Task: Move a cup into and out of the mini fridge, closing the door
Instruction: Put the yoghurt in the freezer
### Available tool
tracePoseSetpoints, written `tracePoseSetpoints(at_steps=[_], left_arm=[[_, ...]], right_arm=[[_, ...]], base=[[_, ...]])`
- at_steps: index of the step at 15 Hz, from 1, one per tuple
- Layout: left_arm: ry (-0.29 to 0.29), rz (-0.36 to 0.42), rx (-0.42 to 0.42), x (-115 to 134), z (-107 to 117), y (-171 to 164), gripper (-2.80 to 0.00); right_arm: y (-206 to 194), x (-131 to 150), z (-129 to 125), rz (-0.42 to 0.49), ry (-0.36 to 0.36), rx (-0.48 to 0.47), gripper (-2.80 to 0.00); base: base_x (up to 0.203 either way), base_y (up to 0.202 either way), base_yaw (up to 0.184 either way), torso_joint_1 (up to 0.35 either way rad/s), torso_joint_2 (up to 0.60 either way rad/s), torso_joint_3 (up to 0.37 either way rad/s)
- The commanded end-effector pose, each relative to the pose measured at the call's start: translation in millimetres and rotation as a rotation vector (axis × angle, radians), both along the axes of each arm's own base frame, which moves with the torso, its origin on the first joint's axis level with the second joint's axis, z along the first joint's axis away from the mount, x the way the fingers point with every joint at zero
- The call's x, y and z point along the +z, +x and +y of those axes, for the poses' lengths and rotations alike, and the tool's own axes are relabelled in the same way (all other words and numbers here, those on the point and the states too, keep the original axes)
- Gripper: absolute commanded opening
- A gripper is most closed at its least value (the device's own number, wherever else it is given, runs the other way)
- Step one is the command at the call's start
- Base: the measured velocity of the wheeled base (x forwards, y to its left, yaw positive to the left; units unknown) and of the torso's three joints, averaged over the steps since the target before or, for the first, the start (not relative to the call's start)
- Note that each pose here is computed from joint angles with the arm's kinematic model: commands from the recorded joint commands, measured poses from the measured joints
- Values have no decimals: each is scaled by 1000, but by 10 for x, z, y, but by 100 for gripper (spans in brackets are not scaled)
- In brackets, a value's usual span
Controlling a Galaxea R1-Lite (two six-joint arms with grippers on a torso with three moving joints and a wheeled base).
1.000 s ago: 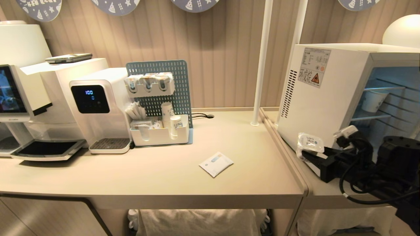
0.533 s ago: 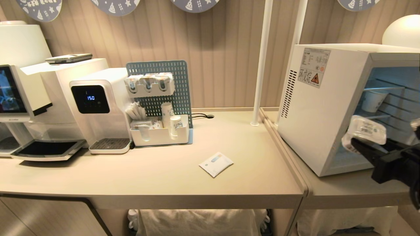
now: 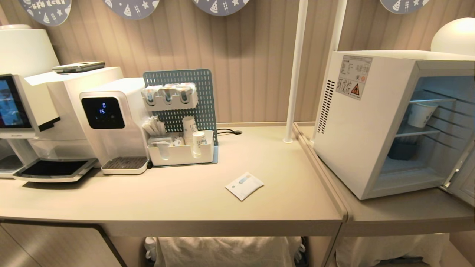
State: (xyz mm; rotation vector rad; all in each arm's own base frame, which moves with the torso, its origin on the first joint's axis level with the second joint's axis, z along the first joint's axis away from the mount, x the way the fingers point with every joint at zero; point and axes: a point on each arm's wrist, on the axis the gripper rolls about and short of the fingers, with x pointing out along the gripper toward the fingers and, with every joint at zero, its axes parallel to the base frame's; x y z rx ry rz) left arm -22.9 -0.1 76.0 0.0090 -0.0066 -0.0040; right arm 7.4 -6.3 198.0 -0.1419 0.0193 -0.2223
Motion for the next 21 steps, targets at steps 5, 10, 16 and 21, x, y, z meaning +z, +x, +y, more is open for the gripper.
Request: tracePoseSetpoints(at_steps=[5, 10, 16, 21], left_arm=[[0, 1, 1, -1, 0, 1, -280], [0, 2, 1, -3, 0, 2, -280], [0, 0, -1, 1, 0, 1, -280], [0, 2, -1, -2, 0, 2, -280]], right_arm=[[-462, -868, 16, -113, 78, 48, -280], [-348, -1141, 44, 6, 57, 149, -280], [-334, -1220, 61, 48, 125, 222, -280], [-332, -1222, 61, 44, 133, 220, -280]], base=[[0, 0, 0, 0, 0, 0], [0, 0, 0, 0, 0, 0], [0, 0, 0, 0, 0, 0], [0, 0, 0, 0, 0, 0]])
